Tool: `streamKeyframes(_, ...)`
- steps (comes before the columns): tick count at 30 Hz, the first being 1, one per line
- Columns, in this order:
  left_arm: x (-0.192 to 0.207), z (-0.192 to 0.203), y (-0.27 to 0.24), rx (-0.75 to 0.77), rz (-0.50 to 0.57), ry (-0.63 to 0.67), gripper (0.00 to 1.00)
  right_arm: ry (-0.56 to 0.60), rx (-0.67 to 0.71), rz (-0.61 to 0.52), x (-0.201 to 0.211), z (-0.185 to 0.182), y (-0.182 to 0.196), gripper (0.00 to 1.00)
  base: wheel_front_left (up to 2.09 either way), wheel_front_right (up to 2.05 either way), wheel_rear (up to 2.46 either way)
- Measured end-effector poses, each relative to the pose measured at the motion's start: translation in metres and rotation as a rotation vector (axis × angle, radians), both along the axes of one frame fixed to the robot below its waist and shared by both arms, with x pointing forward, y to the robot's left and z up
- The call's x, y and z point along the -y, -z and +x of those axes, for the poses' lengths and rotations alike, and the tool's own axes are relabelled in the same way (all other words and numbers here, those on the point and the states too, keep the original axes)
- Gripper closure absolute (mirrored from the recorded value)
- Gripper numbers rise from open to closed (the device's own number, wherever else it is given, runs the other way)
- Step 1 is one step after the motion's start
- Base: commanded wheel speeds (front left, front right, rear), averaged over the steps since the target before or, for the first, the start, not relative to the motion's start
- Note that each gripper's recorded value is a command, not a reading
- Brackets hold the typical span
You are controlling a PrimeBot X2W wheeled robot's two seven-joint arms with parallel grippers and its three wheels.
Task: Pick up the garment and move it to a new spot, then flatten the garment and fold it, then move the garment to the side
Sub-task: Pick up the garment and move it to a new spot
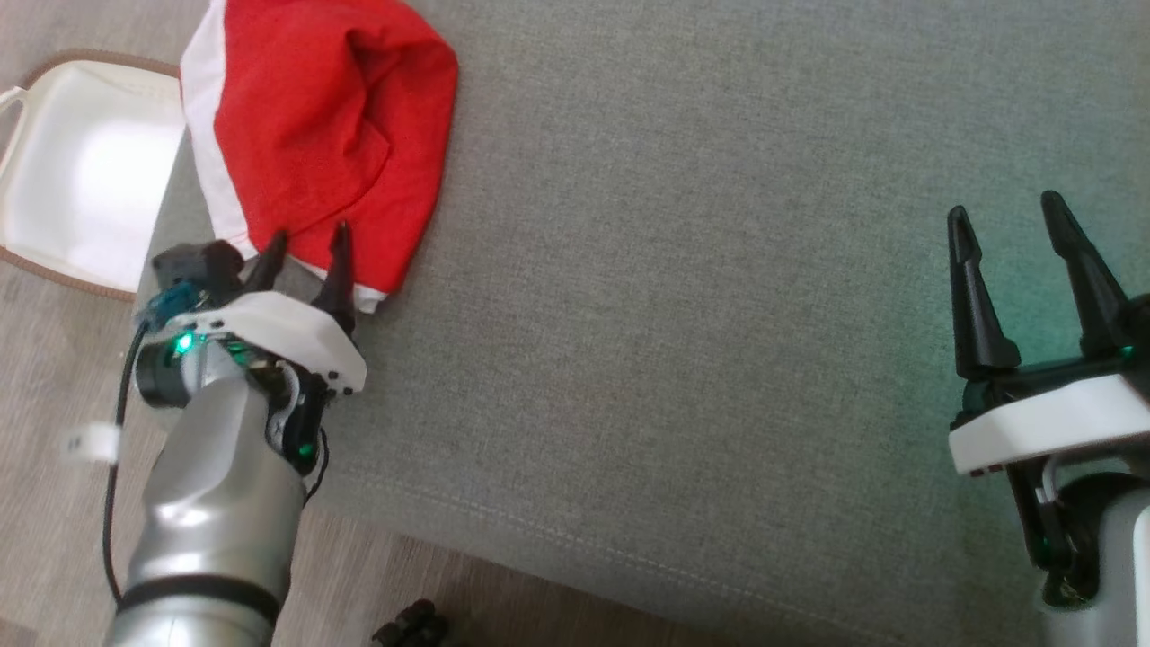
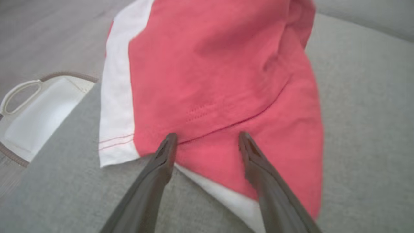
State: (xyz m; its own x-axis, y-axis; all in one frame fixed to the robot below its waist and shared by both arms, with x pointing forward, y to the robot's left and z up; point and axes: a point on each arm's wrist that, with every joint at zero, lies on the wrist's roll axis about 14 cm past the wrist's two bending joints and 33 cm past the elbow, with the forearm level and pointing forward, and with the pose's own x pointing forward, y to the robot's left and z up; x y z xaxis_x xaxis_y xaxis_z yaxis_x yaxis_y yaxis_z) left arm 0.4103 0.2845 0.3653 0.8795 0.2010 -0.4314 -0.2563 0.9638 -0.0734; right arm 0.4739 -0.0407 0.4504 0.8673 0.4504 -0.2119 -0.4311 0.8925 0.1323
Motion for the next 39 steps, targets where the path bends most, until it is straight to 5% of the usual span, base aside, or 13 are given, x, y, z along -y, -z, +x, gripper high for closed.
streamKeyframes(6, -0.001, 0.002, 0.019, -0.131, -0.044, -0.005, 0.00, 0.005, 0.010, 0.006, 0.001, 0.003, -0.004, 0.00, 0.00, 0.00, 0.00)
streamKeyframes(7, -0.001, 0.004, 0.019, -0.133, -0.046, -0.002, 0.06, 0.007, 0.013, 0.010, 0.001, 0.003, -0.005, 0.00, 0.00, 0.00, 0.00)
streamKeyframes(8, 0.000, 0.005, 0.019, -0.139, -0.041, 0.008, 0.64, 0.008, 0.013, 0.010, 0.002, 0.003, -0.006, 0.00, 0.00, 0.00, 0.00)
streamKeyframes(9, 0.001, 0.005, 0.018, -0.139, -0.041, 0.011, 1.00, 0.010, 0.013, 0.009, 0.003, 0.002, -0.006, 0.00, 0.00, 0.00, 0.00)
streamKeyframes(18, -0.015, 0.012, -0.018, -0.012, 0.059, 0.025, 1.00, 0.030, 0.064, 0.020, 0.008, 0.001, -0.025, 0.00, 0.00, 0.00, 0.00)
streamKeyframes(22, -0.024, 0.032, -0.088, 0.214, 0.158, 0.027, 1.00, 0.035, 0.106, 0.038, 0.008, -0.004, -0.042, 0.00, 0.00, 0.00, 0.00)
streamKeyframes(26, -0.015, 0.010, -0.131, 0.369, 0.211, 0.030, 1.00, 0.043, 0.135, 0.050, 0.012, -0.021, -0.057, 0.00, 0.00, 0.00, 0.00)
streamKeyframes(39, 0.086, -0.011, -0.167, 0.537, 0.126, 0.251, 1.00, 0.152, 0.191, 0.060, 0.052, -0.055, -0.083, 0.00, 0.00, 0.00, 0.00)
